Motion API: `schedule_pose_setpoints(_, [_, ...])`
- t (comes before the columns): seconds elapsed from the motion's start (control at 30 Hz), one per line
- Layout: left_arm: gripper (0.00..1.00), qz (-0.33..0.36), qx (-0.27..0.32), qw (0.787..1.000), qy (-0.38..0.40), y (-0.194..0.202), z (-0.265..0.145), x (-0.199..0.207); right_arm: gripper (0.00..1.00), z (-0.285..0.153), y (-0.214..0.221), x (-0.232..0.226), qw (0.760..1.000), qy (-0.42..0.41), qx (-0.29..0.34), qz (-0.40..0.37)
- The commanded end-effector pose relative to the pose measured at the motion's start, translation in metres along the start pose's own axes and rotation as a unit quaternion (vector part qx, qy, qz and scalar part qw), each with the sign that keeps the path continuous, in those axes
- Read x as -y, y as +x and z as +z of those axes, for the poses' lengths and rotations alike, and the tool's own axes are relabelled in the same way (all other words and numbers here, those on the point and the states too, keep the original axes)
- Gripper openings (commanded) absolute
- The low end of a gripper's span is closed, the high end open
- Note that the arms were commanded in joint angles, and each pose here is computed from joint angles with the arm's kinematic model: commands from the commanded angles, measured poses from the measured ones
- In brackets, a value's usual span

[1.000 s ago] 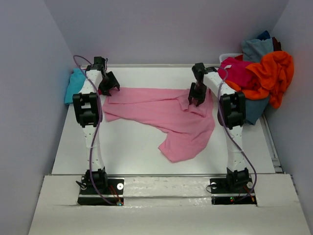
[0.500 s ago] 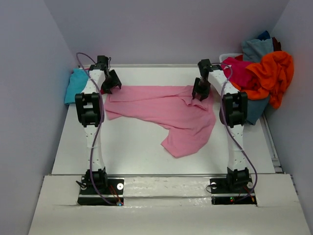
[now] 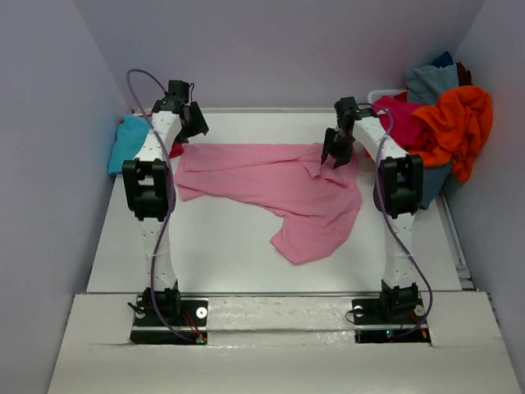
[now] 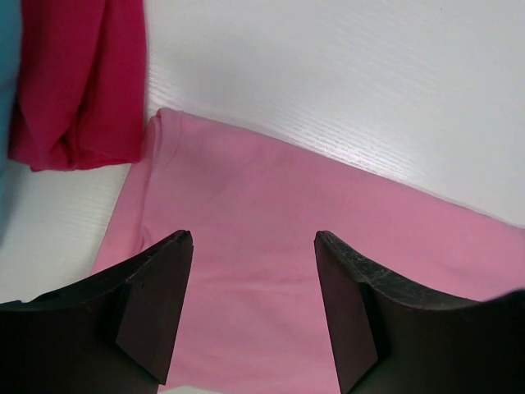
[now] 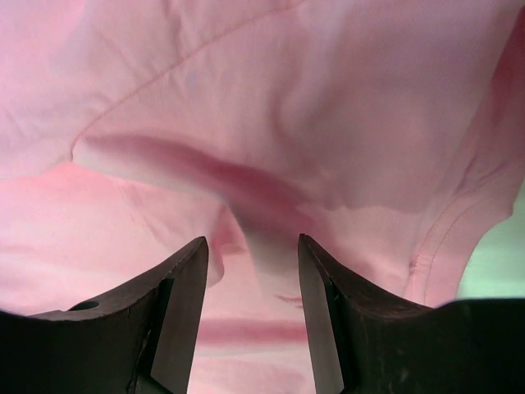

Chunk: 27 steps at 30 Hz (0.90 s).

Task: Fold and stack the t-shirts
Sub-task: Smooth out the 1/3-folded T-shirt at the center of the board.

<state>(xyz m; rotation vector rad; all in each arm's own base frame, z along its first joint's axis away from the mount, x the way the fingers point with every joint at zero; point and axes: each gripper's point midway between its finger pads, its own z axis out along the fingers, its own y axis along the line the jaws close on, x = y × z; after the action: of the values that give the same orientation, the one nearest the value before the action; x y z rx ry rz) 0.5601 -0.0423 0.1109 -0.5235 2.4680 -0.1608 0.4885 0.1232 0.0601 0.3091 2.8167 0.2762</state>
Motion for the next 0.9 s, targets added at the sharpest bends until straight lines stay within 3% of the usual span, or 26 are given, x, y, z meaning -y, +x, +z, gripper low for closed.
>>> schedule_pose_setpoints(0.0, [0.73,-0.002,0.048,0.999,-0.01,-0.017,-0.05,0.0,0.54,-0.033,0.002,-0.023,0.999,-0.037,0.022,-0.025])
schedule_pose_setpoints(0.17, [0.73,-0.002,0.012,1.0,-0.02,0.02,-0.06,-0.006,0.54,-0.047,0.023,-0.027,0.999,-0.035,0.006,-0.025])
schedule_pose_setpoints(0.3, [0.73,-0.016,0.02,1.0,0.016,0.033,-0.088,-0.002,0.54,-0.06,0.042,-0.028,0.999,-0.036,0.0,-0.03])
schedule_pose_setpoints(0.57, [0.73,-0.037,-0.014,0.998,0.05,0.086,-0.117,-0.012,0.54,-0.076,0.109,-0.042,0.997,-0.045,-0.046,-0.051])
schedule_pose_setpoints(0.67, [0.73,-0.041,-0.044,0.996,0.059,0.124,-0.119,-0.016,0.54,-0.081,0.138,-0.053,0.994,-0.053,-0.066,-0.067])
schedule_pose_setpoints(0.87, [0.73,-0.042,-0.045,0.997,0.049,0.147,-0.129,-0.032,0.53,-0.088,0.183,-0.069,0.99,-0.065,-0.091,-0.089])
